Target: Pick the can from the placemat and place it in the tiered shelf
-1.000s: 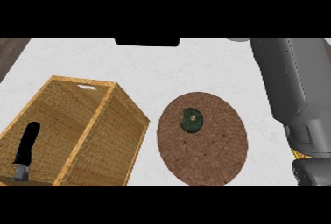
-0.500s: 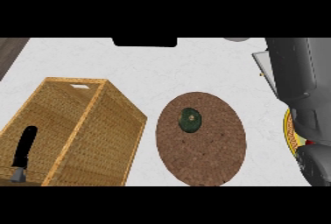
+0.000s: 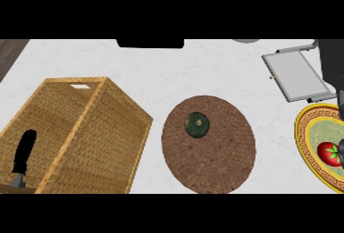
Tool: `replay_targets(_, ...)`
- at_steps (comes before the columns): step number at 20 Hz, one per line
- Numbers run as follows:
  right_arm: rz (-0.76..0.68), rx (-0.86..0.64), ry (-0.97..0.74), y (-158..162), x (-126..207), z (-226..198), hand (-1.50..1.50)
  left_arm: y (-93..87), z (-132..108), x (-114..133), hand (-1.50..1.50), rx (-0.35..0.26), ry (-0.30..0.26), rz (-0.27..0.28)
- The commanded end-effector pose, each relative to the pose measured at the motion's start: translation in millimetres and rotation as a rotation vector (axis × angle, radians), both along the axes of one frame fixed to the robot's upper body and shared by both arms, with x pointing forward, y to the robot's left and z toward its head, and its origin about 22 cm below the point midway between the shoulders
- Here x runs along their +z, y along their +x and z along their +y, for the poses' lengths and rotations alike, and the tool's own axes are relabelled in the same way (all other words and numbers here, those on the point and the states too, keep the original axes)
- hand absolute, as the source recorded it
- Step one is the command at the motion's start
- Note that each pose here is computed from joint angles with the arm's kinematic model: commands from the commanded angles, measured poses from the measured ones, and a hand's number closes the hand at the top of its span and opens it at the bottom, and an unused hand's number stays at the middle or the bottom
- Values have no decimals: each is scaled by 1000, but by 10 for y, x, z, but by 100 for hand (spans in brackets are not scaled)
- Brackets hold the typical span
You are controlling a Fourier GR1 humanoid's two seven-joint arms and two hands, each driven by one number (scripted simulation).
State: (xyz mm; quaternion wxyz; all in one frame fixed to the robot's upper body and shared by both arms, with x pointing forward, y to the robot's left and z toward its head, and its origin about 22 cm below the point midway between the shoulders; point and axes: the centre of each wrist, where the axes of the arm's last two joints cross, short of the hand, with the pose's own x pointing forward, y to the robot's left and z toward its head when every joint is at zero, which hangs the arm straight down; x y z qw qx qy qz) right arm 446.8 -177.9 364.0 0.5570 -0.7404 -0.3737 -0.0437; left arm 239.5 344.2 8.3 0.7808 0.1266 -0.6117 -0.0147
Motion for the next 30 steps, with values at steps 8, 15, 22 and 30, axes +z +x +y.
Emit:
replay_targets(8,68,-225,57,46,143,-663,150,36,-1,-77,0,-38,-3,-5)
replay_targets(15,115,-278,61,107,-170,-1016,150,-76,-2,47,0,-51,-14,-5)
replay_targets(22,45,-260,101,68,-333,-1409,150,76,118,-27,0,-39,12,-25)
replay_targets(30,-18,-376,157,-30,-506,-1769,-150,54,69,7,0,-46,12,-21)
